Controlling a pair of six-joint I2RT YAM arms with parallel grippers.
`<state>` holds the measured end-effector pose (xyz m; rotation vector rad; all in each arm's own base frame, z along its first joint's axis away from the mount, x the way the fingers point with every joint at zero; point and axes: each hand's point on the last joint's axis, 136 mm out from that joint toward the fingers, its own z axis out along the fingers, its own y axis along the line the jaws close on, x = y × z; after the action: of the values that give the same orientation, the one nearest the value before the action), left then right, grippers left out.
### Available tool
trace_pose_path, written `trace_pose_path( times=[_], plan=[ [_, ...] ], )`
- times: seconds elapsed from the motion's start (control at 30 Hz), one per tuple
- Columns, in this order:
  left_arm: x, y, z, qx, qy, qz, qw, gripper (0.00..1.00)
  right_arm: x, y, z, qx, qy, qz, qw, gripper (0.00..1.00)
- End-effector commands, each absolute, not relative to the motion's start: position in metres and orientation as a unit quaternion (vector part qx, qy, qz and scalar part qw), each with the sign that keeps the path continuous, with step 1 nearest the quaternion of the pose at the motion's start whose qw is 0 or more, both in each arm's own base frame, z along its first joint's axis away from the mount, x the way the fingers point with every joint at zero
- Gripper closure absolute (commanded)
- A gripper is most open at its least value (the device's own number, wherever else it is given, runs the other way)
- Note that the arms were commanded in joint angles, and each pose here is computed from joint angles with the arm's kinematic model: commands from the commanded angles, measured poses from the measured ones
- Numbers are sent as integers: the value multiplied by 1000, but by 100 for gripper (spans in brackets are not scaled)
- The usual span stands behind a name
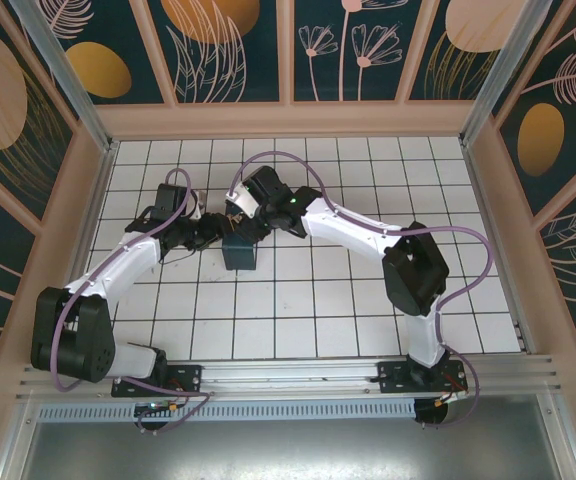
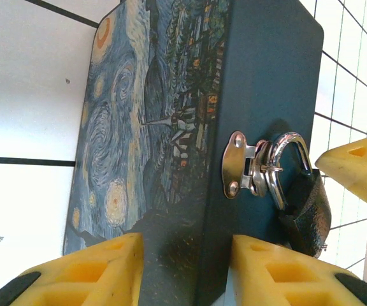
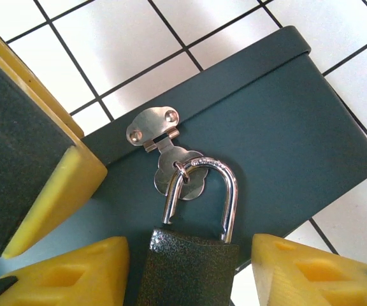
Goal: Unlock the padlock with the key
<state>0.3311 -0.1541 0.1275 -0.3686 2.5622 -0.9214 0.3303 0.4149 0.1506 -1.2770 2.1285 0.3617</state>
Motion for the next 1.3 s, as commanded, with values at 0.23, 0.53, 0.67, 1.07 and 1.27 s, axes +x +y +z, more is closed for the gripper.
trace_pose_path(
  times=[0.23, 0.53, 0.67, 1.07, 1.27],
  plan=[
    [324, -146, 107, -139, 926, -302, 179, 62, 330, 393, 138, -469, 836, 106, 264, 58],
    [325, -147, 108, -137, 925, -304, 181, 63, 339, 405, 164, -394, 859, 188, 268, 66],
    [323, -146, 107, -136, 926, -302, 180, 62, 345, 406, 174, -349, 869, 240, 256, 69],
    [321, -156, 111, -124, 920, -329, 170, 63, 346, 417, 213, -123, 851, 473, 192, 72],
    [317, -160, 109, -120, 918, -343, 160, 65, 344, 416, 211, -20, 823, 536, 186, 76]
  ],
)
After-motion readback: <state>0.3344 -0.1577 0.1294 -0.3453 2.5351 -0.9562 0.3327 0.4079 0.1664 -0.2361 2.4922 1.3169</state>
